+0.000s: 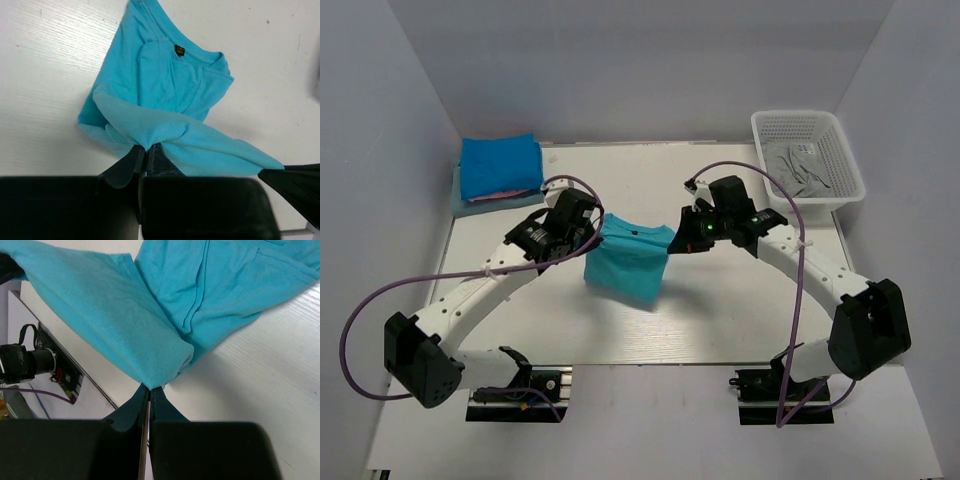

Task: Fold and stack the t-shirts
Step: Fold the long partially folded tshirt into a neat square

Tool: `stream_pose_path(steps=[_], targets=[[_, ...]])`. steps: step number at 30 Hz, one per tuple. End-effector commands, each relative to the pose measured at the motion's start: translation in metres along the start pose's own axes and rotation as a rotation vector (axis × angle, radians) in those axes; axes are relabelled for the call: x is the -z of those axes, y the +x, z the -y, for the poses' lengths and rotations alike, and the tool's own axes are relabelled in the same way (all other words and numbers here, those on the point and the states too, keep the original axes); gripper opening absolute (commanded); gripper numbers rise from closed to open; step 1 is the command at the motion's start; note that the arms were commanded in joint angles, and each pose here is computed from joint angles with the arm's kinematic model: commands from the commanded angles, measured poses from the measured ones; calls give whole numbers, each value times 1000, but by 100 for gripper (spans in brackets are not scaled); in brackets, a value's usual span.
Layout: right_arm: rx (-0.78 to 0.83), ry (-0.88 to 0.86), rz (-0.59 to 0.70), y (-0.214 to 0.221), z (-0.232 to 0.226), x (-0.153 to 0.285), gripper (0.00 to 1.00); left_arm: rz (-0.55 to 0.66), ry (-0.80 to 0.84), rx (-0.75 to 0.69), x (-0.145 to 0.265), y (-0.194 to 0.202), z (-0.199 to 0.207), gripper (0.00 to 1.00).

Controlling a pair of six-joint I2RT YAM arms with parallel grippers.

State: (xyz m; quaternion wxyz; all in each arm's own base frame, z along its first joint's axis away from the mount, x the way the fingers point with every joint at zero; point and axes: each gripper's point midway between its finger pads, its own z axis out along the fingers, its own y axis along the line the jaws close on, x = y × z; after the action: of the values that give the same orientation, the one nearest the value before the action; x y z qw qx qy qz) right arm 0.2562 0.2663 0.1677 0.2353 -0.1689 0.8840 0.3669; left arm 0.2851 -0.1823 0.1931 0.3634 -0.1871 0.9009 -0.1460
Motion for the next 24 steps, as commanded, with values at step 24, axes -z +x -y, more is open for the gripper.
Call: stream_pose_path(steps=[24], targets=[[-51,134,61,-75,88,-63,0,-81,-129,-104,-152,-38,2,2]])
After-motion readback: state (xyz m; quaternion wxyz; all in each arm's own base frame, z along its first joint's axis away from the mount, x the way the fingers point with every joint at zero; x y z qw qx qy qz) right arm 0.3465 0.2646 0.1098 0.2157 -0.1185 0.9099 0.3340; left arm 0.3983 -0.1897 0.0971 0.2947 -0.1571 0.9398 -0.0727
